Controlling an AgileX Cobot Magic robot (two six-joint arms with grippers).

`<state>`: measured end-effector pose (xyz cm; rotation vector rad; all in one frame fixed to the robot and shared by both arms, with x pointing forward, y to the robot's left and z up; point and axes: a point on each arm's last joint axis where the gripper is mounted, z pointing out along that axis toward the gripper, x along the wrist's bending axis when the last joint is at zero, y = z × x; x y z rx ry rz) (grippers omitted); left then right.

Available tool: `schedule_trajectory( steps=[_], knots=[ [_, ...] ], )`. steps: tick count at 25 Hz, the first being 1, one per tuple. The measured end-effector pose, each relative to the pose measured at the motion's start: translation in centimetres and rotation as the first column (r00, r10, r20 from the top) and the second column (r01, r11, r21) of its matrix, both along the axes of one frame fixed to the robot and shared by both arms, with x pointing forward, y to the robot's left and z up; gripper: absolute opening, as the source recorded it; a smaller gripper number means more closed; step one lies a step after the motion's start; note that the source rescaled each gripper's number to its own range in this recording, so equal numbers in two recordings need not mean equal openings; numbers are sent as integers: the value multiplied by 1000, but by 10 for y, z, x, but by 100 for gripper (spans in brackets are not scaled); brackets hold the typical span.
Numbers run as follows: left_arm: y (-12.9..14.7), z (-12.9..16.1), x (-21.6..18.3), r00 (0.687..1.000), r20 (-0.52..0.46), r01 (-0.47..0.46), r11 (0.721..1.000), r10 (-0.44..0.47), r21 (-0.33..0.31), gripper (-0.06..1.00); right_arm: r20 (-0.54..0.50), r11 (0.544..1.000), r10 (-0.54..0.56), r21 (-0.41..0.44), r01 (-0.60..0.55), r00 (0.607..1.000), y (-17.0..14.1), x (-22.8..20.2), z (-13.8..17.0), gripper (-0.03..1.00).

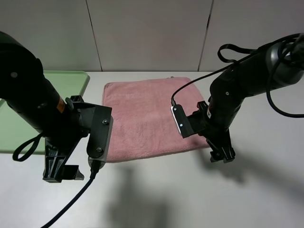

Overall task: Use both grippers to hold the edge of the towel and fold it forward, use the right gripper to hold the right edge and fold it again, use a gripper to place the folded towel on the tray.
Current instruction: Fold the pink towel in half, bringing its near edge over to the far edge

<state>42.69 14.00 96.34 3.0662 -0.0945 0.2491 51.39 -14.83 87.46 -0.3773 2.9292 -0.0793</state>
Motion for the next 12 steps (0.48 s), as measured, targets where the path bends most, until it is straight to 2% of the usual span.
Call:
schedule_trajectory(
  steps=[7,12],
  knots=[
    [-2,1,2,1000,23,5,1000,-5,-22,98,-13,1000,4,-9,-4,1000,0,1,-7,100],
    [-7,2,7,997,78,27,997,-22,-70,98,-17,1000,3,-12,-4,1000,0,1,-8,100]
  ],
)
